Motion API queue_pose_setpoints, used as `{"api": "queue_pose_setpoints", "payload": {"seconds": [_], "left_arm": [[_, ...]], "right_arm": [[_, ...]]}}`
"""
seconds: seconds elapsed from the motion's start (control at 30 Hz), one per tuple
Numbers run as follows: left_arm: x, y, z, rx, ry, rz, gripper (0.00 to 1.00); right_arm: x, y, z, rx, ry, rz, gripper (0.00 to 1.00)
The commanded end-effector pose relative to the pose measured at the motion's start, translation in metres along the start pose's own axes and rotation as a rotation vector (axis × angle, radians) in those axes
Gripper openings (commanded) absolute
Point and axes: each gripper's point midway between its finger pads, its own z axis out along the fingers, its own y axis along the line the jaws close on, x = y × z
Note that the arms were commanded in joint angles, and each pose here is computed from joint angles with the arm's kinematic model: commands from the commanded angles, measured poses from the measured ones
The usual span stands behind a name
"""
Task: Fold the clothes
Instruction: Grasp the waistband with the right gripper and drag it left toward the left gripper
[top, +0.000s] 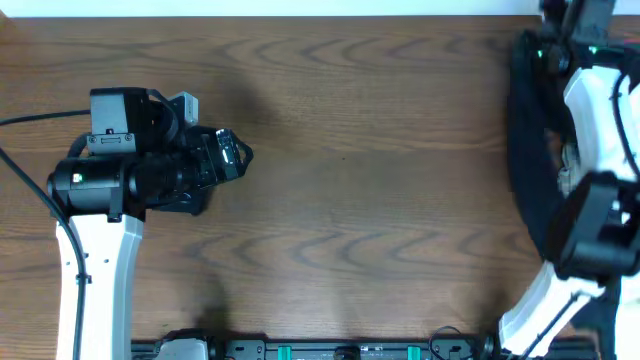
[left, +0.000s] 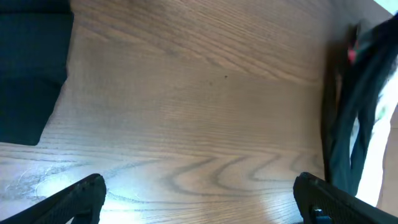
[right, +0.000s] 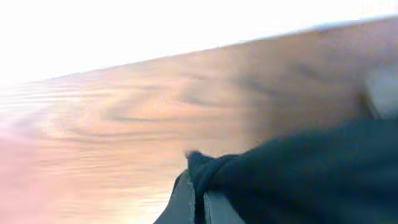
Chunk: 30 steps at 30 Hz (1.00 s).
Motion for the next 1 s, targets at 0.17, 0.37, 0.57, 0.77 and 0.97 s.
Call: {"api": "queue_pose_setpoints", "payload": {"seconds": [0.17, 0.37, 0.57, 0.77, 0.97], "left_arm": [[-0.004, -0.003, -0.005, -0.005, -0.021, 0.025, 0.98], [-0.004, -0.003, -0.005, -0.005, -0.021, 0.033, 0.98], [-0.004, -0.002, -0.005, -0.007, -0.02, 0.095, 0.98], [-0.006, 0.005, -0.006, -0.049, -0.029, 0.125, 0.98], [-0.009, 0.013, -0.006, -0.099, -0.04, 0.125, 0.98]], "right_arm": [[0.052, 0.175, -0.01, -0.313, 0.13, -0.217, 0.01], [0.118, 0.267, -0.01, -0.429, 0.249, -0.351, 0.01], [0.169, 0.318, -0.015, -0.459, 0.318, -0.458, 0.02], [0.193, 0.332, -0.024, -0.469, 0.355, -0.549, 0.39], [0.182, 0.3, -0.015, -0.38, 0.367, -0.529, 0.41]]}}
